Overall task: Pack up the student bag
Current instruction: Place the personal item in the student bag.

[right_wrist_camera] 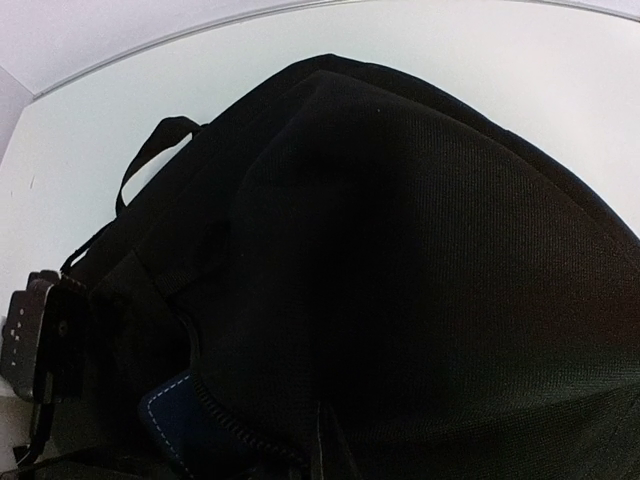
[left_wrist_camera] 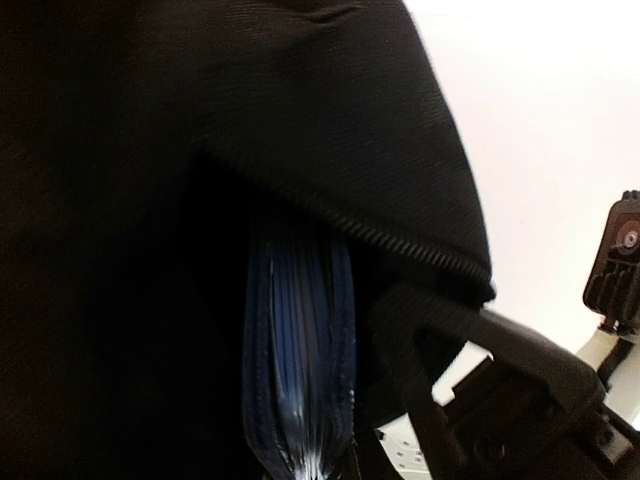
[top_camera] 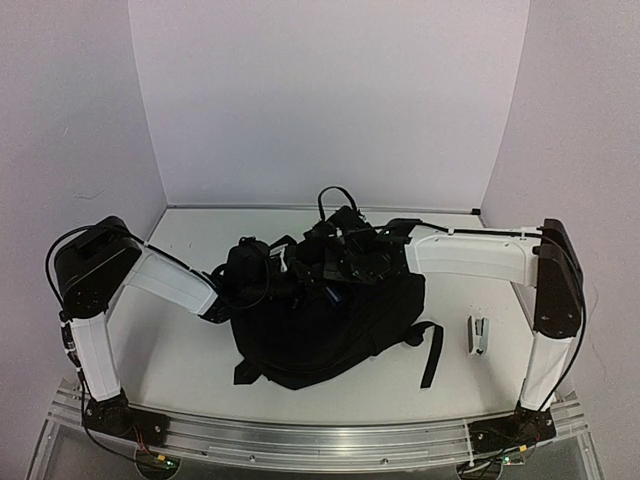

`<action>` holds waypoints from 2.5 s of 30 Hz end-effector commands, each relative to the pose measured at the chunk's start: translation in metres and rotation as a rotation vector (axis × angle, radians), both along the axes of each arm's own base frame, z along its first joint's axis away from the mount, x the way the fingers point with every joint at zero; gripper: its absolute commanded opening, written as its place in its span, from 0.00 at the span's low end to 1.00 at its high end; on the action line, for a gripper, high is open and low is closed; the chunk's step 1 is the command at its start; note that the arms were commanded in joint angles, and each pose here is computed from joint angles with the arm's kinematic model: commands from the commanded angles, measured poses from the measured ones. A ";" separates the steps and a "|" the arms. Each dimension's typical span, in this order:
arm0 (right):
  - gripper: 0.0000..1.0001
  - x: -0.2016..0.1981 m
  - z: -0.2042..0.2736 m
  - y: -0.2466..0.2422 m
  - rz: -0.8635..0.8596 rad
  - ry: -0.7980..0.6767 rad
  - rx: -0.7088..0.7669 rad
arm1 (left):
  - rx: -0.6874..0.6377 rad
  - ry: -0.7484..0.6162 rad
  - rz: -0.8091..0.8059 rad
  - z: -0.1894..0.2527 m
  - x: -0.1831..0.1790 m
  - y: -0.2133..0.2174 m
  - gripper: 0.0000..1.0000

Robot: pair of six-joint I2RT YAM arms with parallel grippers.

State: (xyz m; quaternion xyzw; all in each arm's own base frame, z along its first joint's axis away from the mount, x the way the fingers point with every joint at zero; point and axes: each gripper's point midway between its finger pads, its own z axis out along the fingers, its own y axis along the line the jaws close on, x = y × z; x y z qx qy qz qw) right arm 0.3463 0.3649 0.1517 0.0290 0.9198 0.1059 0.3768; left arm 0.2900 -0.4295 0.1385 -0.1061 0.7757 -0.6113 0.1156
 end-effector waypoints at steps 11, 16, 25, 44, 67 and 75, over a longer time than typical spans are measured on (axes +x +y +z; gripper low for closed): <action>0.00 -0.017 0.036 0.019 0.051 -0.006 0.252 | 0.093 -0.223 0.108 0.020 0.042 -0.005 0.14; 0.00 -0.015 0.041 0.018 0.049 -0.019 0.251 | 0.156 -0.190 0.092 0.013 0.031 0.007 0.43; 0.00 -0.014 0.046 0.015 0.043 -0.036 0.246 | 0.210 -0.134 0.023 0.013 0.005 0.014 0.58; 0.00 -0.015 0.048 0.016 0.049 -0.036 0.251 | 0.281 -0.119 -0.004 -0.004 0.000 0.000 0.15; 0.00 -0.014 0.035 0.007 0.029 -0.016 0.238 | 0.312 -0.278 0.040 0.012 0.026 -0.010 0.21; 0.21 -0.023 0.058 0.009 0.103 -0.028 0.265 | 0.366 -0.274 0.040 0.026 0.006 0.028 0.38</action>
